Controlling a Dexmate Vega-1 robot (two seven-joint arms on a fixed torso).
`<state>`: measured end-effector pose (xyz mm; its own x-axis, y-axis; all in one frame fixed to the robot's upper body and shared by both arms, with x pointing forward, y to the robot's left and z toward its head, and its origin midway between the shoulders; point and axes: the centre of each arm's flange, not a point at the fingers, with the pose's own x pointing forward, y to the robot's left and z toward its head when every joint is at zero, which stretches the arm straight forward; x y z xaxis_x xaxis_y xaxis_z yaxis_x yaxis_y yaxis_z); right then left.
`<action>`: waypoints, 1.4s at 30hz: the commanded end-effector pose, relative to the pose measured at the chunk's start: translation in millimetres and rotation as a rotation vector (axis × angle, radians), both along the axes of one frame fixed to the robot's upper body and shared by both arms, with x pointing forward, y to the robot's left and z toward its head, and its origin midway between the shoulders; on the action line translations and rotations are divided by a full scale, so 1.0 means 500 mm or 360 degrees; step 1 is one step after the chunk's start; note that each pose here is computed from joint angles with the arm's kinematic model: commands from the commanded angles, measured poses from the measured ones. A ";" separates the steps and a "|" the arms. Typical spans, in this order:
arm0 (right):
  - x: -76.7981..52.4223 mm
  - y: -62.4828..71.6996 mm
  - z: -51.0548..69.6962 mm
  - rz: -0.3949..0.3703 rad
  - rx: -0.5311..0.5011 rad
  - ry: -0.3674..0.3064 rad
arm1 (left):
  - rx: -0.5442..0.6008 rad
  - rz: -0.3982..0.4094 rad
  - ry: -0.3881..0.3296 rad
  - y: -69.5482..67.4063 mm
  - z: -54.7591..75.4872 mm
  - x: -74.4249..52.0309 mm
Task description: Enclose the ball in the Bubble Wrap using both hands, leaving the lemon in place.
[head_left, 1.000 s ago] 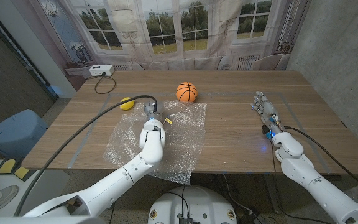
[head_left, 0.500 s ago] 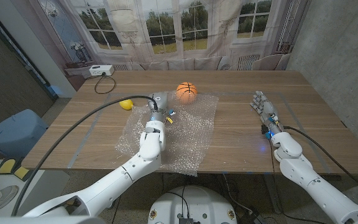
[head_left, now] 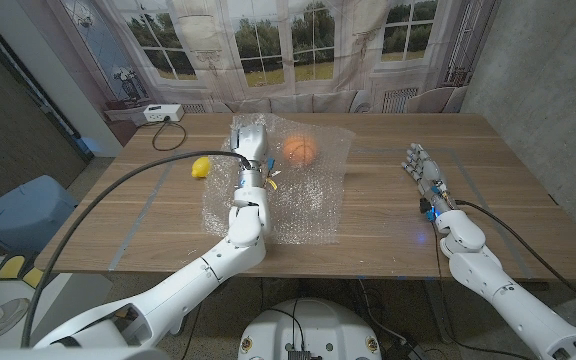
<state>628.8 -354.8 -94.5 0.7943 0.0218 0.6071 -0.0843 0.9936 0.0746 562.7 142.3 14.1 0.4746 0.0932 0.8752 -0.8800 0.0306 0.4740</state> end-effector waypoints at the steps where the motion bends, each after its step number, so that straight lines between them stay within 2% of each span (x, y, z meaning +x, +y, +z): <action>1: 0.005 -0.008 -0.001 0.0004 0.0008 0.0005 | 0.0054 0.0125 0.0075 -0.021 0.097 0.005; 10: 0.006 -0.021 -0.014 -0.0008 0.0025 0.0018 | 0.0099 0.0157 0.0259 -0.035 0.161 0.051; 17: 0.009 -0.027 -0.015 -0.0013 0.0028 0.0020 | 0.0111 0.0178 0.0462 -0.042 0.190 0.081; 22: 0.013 -0.033 -0.013 -0.0013 0.0031 0.0019 | 0.0115 0.0231 0.0604 -0.045 0.197 0.091; 37: 0.035 -0.038 -0.002 0.0005 0.0022 0.0023 | 0.0109 0.0488 0.0885 -0.039 0.200 0.099; 38: 0.037 -0.039 -0.001 0.0006 0.0021 0.0023 | 0.0121 0.0527 0.0936 -0.042 0.200 0.101; 42: 0.040 -0.041 0.001 0.0010 0.0021 0.0021 | 0.0151 0.0569 0.1014 -0.049 0.201 0.102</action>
